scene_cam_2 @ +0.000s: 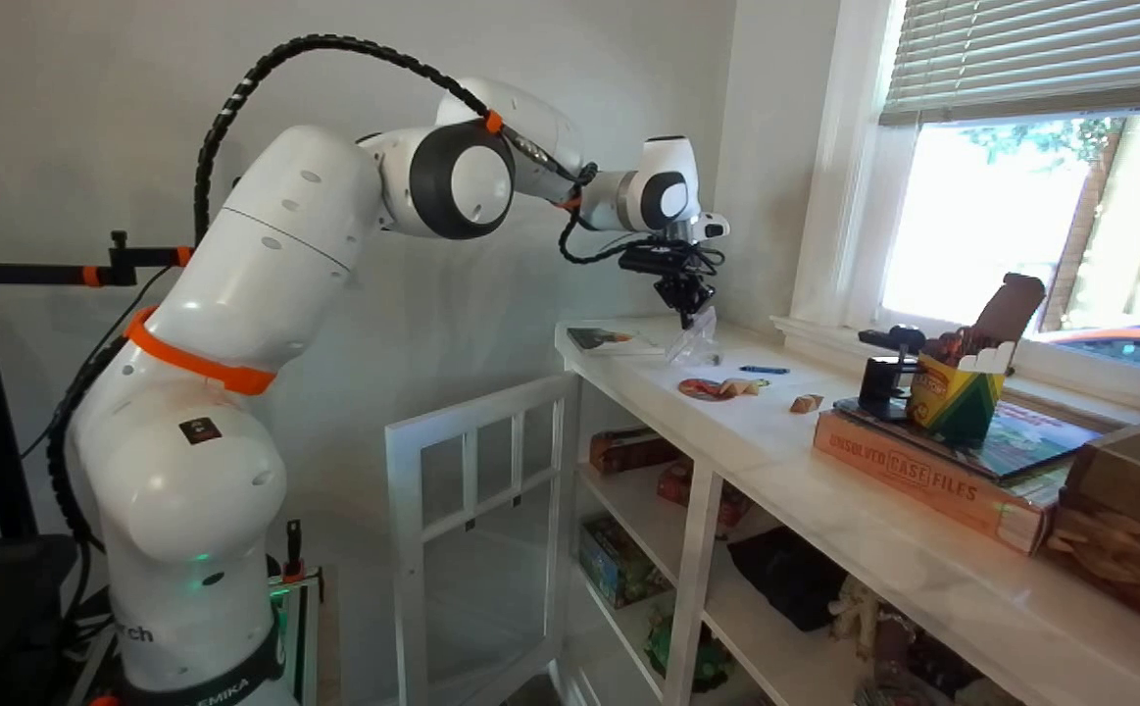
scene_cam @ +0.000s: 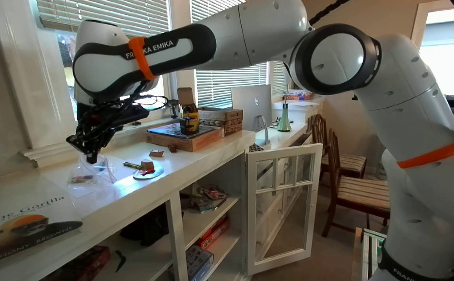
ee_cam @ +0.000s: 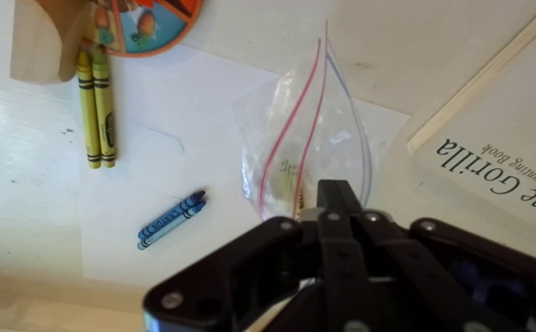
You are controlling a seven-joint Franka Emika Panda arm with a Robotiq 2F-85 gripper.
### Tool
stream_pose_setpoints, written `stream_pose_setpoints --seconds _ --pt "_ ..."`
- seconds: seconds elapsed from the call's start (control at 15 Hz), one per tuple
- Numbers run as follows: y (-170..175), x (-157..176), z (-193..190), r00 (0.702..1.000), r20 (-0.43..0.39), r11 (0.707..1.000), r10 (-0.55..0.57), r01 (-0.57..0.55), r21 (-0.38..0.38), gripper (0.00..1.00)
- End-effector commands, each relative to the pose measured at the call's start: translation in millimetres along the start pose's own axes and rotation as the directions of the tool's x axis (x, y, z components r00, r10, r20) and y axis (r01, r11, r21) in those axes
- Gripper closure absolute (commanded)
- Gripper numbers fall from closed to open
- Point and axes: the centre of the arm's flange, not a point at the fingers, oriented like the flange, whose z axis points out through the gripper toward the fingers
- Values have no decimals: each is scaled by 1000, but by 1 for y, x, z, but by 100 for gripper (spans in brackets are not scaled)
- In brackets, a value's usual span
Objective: Move the clear plastic to the right then open it.
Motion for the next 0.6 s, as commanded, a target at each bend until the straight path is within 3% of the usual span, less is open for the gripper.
stream_pose_setpoints --seconds 0.0,0.13,0.2,0.53 --pt "-1 -5 8 1000 -9 999 -9 9 36 100" --pt "-1 -6 9 1000 -8 999 -11 11 30 100" --pt "-1 -6 9 1000 -8 1000 -11 12 27 79" --pt "0 -6 7 1000 -8 1000 -10 10 18 44"
